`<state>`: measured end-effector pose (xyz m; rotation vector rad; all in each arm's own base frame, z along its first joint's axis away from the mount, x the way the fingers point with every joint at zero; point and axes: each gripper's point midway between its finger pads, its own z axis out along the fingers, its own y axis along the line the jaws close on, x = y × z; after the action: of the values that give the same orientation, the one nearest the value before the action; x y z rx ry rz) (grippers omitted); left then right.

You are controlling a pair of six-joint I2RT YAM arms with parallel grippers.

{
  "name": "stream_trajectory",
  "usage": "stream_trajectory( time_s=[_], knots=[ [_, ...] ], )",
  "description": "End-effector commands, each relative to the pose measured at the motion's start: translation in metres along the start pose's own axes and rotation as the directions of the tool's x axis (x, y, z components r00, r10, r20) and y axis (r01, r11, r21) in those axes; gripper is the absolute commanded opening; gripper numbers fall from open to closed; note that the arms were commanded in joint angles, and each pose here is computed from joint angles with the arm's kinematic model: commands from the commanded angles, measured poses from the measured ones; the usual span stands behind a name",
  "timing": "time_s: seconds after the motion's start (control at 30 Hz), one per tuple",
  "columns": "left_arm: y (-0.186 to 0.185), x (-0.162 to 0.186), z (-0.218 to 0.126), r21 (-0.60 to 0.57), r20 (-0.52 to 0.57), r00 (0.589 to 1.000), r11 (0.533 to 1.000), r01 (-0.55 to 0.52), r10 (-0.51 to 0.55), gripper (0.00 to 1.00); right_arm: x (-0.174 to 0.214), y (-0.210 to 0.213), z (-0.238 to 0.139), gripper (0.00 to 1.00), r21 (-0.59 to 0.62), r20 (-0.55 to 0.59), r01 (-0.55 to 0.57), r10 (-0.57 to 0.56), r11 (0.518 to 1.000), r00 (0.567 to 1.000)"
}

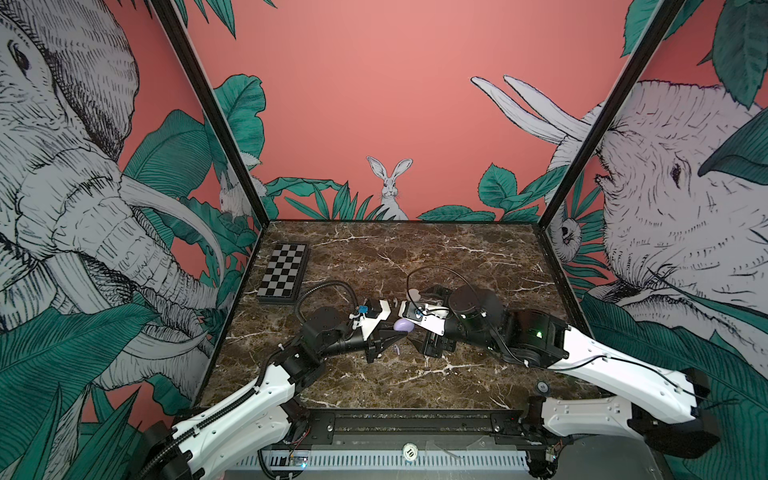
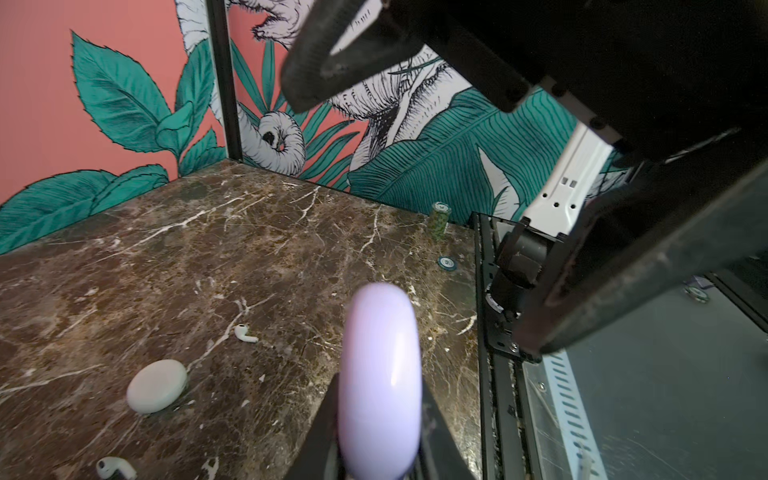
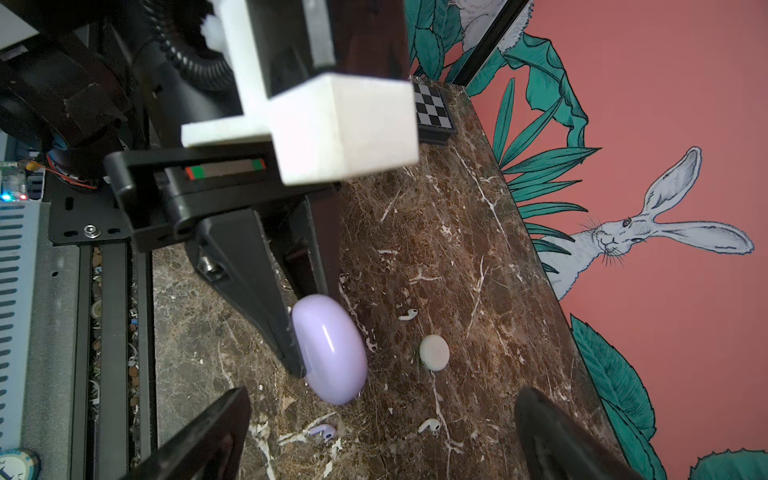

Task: Insert the wireless bluetooth earbuds into the charging case

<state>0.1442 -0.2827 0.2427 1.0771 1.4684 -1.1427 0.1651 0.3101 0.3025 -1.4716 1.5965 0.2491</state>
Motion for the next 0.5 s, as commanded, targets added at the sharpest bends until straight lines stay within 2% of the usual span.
stream_trajectory(
  time_s=[0.0,0.13,0.47],
  knots=[
    [-0.0159,-0.0089,-0.0003,0.081,0.036,0.999,0.997,-0.007,0.004,0.0,-0.0111,-0.011,-0.007,0.98,0.057,0.019,0.027,-0.029,0.998,0.999],
    [-0.0229,-0.0082,-0.0002,0.123,0.032,0.999,0.992,-0.006,0.002,0.0,-0.0063,-0.0125,-0.004,0.98,0.077,-0.005,0.046,-0.046,0.996,0.999],
    [-0.0251,-0.0073,0.0001,0.137,0.025,1.0,0.991,-0.004,0.001,0.0,-0.0054,-0.0098,-0.0023,0.98,0.087,-0.007,0.055,-0.055,0.995,0.998]
  ],
)
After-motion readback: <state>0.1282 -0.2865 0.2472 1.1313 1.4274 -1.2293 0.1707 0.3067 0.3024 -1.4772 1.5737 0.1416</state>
